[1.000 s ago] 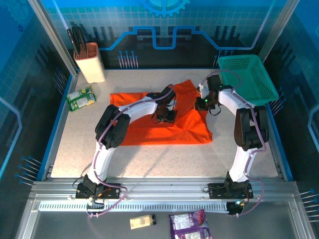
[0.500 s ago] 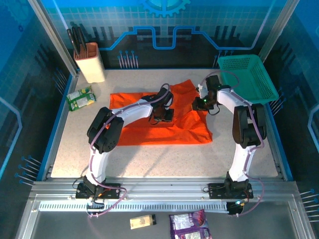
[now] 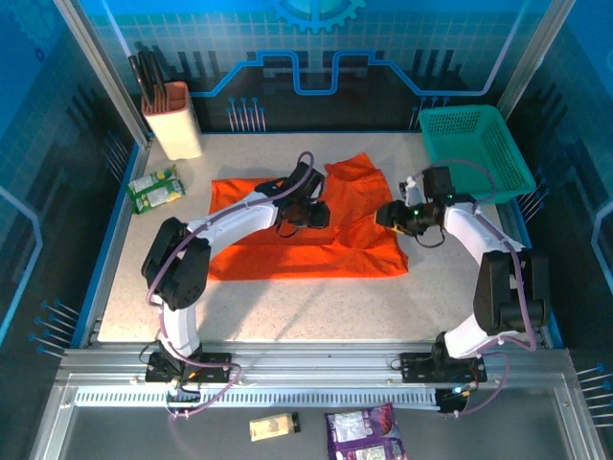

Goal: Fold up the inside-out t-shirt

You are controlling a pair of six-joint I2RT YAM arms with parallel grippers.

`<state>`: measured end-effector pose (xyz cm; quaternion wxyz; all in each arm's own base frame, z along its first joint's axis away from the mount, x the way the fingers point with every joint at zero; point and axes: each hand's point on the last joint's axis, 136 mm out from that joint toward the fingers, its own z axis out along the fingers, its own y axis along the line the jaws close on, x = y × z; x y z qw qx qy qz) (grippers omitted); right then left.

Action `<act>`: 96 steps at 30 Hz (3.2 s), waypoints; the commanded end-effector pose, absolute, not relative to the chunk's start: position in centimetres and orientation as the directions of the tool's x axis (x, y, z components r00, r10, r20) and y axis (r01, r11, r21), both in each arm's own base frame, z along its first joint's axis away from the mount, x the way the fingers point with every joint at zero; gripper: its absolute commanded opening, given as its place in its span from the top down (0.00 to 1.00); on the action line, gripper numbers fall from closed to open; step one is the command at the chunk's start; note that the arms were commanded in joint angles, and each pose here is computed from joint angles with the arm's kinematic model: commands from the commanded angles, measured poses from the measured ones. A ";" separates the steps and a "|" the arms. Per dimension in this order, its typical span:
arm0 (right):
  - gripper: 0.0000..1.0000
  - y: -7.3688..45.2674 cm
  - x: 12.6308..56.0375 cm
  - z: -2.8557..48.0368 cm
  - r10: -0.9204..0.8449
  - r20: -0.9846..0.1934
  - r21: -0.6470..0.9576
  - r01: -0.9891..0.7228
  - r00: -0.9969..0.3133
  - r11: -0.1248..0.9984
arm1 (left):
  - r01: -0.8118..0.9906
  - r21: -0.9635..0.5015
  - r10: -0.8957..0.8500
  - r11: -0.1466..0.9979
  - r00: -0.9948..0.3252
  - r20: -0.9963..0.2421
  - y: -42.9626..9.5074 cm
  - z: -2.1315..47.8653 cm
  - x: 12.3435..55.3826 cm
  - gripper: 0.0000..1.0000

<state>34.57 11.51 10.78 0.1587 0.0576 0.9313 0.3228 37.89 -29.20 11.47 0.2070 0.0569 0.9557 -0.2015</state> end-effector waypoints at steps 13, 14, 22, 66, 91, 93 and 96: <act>0.40 10.3 34.1 2.3 0.311 -0.070 0.652 0.192 -0.948 0.734 | 0.070 -0.435 -0.119 0.898 -0.912 -0.393 -24.6 12.0 35.7 0.74; 0.40 10.2 34.3 2.3 0.323 -0.069 0.649 0.204 -0.944 0.733 | 0.056 -0.439 -0.133 0.897 -0.912 -0.388 -24.0 11.9 35.5 0.74; 0.39 9.5 32.9 6.9 0.318 -0.126 0.613 0.179 -0.940 0.770 | -0.088 -0.470 -0.259 0.878 -0.913 -0.313 -18.4 10.6 33.5 0.74; 0.41 6.5 27.9 1.5 0.565 0.083 0.310 0.560 -0.821 0.768 | -0.737 -0.248 -0.750 0.628 -0.659 0.058 -1.7 -0.6 23.5 0.70; 0.42 9.6 26.0 7.0 0.541 -0.028 0.435 0.477 -0.840 0.764 | -0.671 -0.440 -0.747 0.597 -0.664 -0.001 -3.5 5.9 25.0 0.66; 0.41 10.2 27.1 6.6 0.509 -0.016 0.442 0.450 -0.861 0.776 | -0.647 -0.450 -0.725 0.616 -0.689 -0.001 -4.0 6.0 26.4 0.66; 0.41 10.8 28.3 5.4 0.482 0.018 0.440 0.440 -0.876 0.783 | -0.620 -0.450 -0.689 0.643 -0.725 0.016 -4.9 5.4 28.1 0.66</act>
